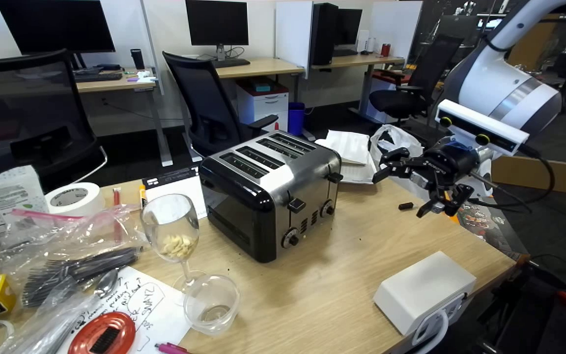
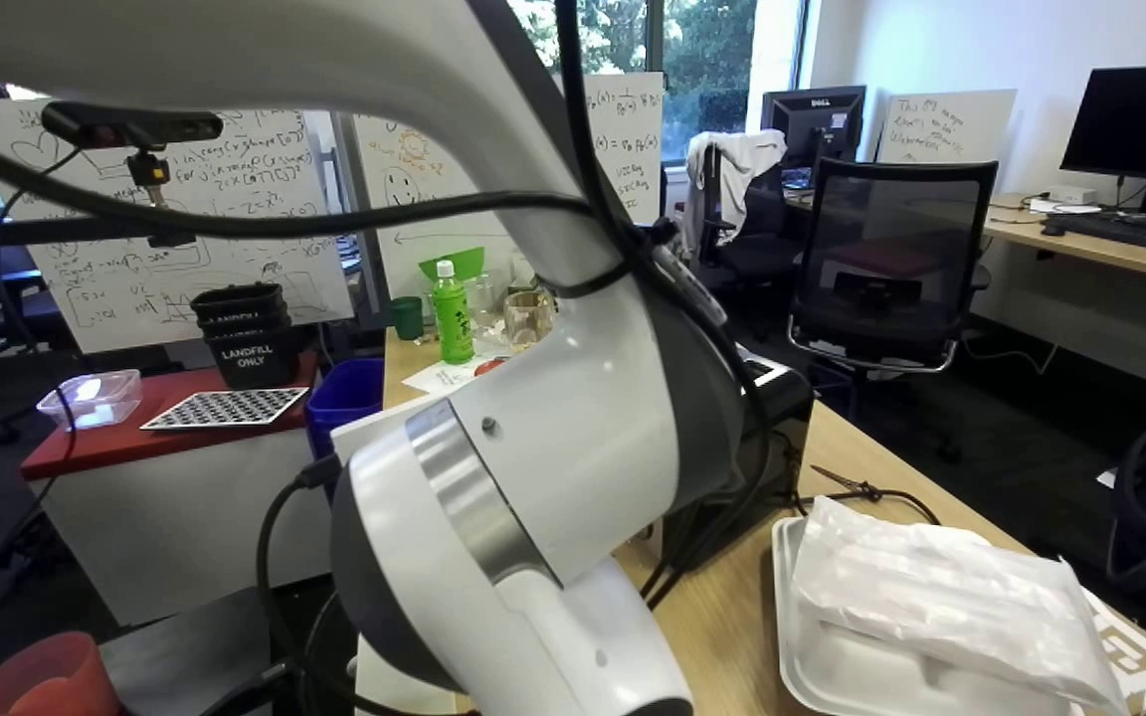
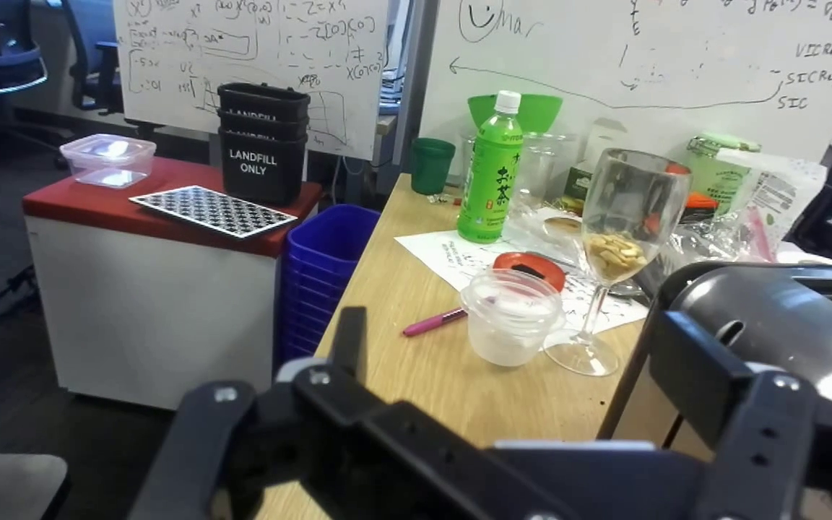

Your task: Turn the toaster knob

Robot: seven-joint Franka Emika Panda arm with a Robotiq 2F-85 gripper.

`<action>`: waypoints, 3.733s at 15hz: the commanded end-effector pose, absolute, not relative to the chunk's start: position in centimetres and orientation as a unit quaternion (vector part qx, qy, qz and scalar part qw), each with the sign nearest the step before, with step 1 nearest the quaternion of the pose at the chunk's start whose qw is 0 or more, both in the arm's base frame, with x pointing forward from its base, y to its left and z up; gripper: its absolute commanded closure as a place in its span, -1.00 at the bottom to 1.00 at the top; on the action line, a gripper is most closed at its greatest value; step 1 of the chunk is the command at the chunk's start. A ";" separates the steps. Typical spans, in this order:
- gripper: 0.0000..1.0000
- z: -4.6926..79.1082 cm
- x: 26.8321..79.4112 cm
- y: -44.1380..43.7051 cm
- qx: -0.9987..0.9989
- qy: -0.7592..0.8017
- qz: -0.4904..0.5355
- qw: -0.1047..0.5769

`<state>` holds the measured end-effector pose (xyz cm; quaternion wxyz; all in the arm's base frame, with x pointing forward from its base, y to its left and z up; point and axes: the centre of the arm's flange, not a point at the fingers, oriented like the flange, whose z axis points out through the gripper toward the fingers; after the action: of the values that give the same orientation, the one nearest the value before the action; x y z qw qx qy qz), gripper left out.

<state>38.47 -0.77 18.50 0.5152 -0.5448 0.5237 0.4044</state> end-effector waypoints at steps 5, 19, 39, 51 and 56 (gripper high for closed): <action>-1.00 13.6 38.7 0.3 -0.408 0.601 0.435 0.532; -1.00 10.5 37.6 -0.2 -0.312 0.667 0.404 0.543; -1.00 10.0 36.0 1.9 -0.242 0.761 0.336 0.500; -1.00 10.5 35.9 2.7 -0.205 0.779 0.289 0.517; -1.00 10.4 35.9 3.9 -0.151 0.810 0.240 0.513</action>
<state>36.25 2.64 9.76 0.5204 -0.1652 0.7936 0.2685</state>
